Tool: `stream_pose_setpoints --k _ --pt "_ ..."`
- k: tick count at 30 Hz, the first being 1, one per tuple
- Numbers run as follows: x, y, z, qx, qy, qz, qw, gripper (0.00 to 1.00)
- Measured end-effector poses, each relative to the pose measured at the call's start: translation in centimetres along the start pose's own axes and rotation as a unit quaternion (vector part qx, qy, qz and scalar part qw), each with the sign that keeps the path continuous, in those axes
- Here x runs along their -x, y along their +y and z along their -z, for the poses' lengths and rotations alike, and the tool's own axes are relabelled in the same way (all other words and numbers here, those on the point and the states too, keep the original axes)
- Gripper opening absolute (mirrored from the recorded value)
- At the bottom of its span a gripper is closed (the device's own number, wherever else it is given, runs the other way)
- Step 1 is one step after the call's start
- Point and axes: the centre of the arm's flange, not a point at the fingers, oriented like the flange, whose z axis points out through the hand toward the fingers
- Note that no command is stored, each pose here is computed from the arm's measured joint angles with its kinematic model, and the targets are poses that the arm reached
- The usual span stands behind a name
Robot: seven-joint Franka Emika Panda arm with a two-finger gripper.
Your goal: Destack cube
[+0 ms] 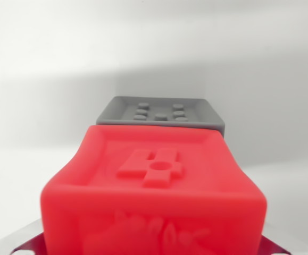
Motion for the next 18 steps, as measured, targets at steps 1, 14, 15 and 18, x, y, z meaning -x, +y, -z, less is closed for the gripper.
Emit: stream_pose_setpoints --k 1,14,15,18 --pt "0.0 0.0 0.0 0.0 0.0 0.0 1.0 0.0" --pt "-0.01 -0.05 0.44 -0.0011 0.0003 0.0 1.0 0.0" --pt "-0.02 -0.06 0.54 -0.0014 0.0004 0.0 1.0 0.0" --pt "-0.02 -0.07 0.81 -0.0018 0.0006 0.0 1.0 0.0"
